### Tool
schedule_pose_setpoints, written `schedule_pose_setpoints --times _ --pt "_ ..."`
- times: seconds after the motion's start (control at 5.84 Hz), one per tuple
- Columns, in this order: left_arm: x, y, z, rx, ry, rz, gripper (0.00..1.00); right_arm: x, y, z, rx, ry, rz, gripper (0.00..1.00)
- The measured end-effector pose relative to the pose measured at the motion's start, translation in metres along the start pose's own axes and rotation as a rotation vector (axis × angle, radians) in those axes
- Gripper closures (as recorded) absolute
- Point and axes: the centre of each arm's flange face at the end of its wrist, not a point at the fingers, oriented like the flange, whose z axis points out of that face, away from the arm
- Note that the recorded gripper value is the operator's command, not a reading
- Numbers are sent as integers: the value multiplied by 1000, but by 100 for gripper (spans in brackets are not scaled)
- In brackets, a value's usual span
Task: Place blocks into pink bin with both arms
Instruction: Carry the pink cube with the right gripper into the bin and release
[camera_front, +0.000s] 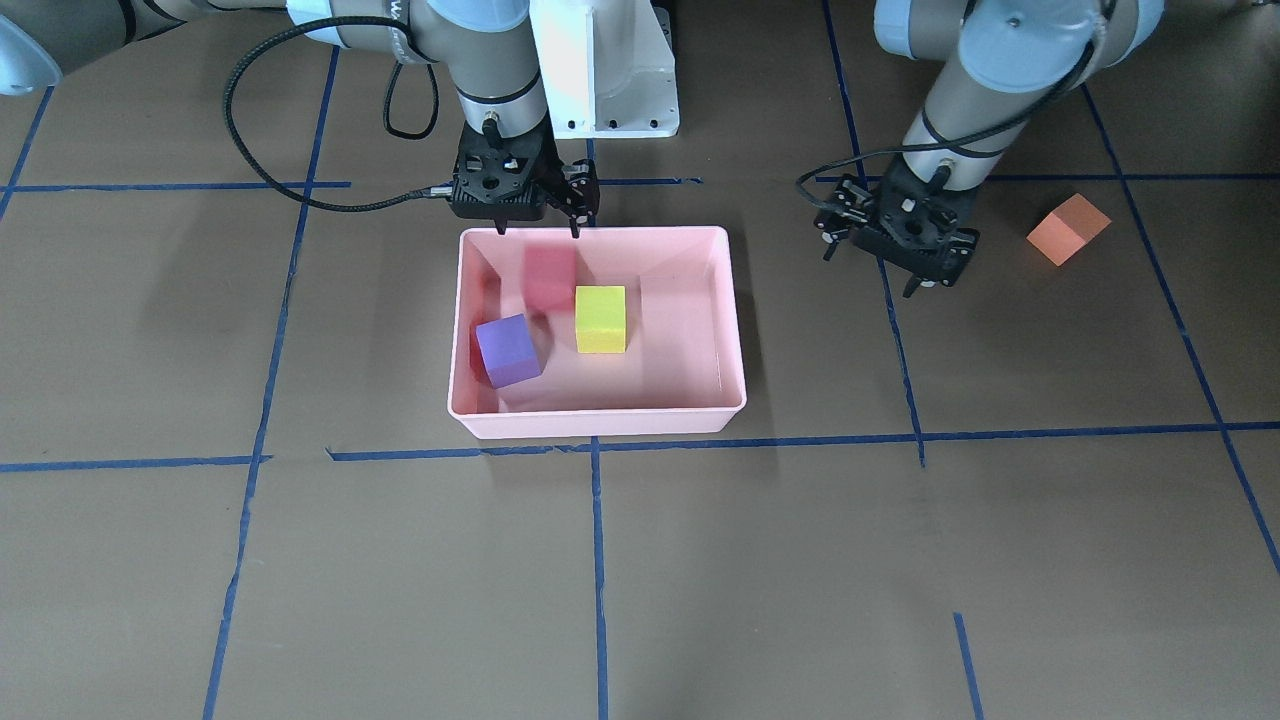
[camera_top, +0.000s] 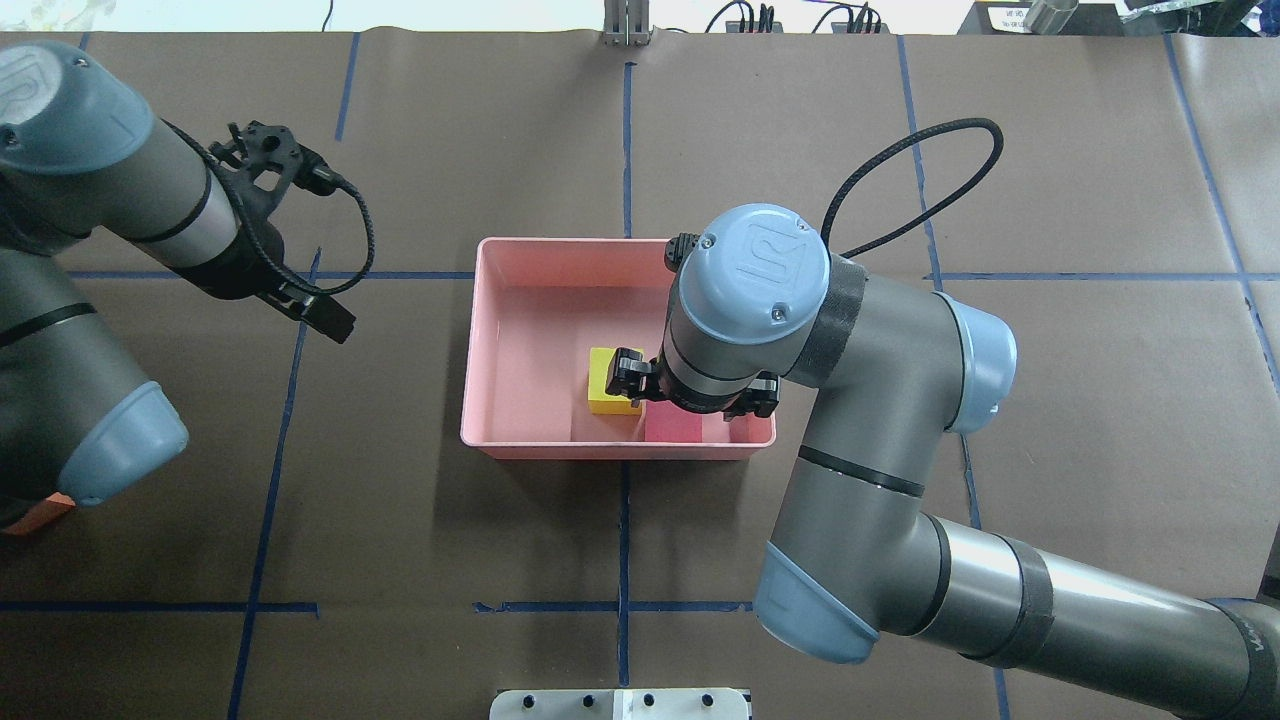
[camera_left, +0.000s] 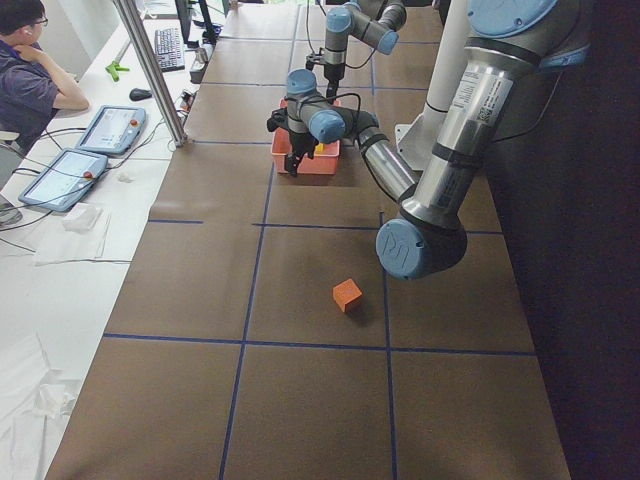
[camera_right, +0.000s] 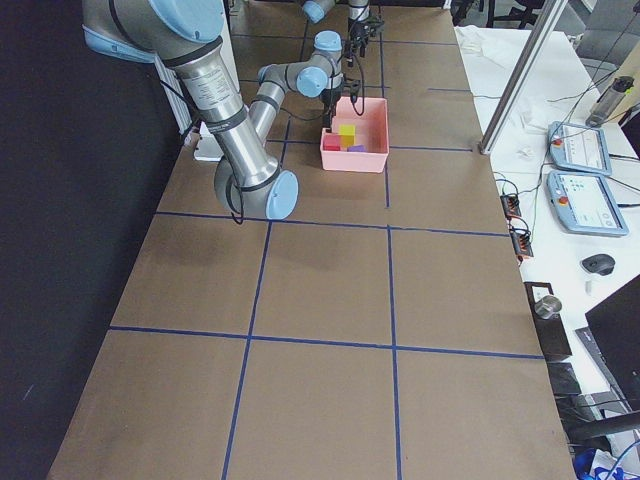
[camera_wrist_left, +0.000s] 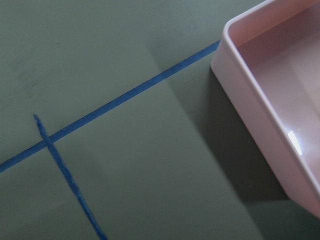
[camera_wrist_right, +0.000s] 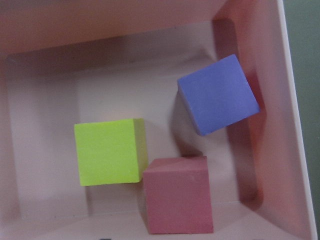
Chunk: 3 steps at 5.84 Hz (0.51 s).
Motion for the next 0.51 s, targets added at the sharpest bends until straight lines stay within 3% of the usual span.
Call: schedule_pose_setpoints --times 0.17,0.51 --pt "-33 18 -8 -8 -7 0 0 7 -12 -5 -1 16 -27 0" --pt "-104 77 -10 -12 -39 1 0 49 -70 -28 -31 39 -125 0"
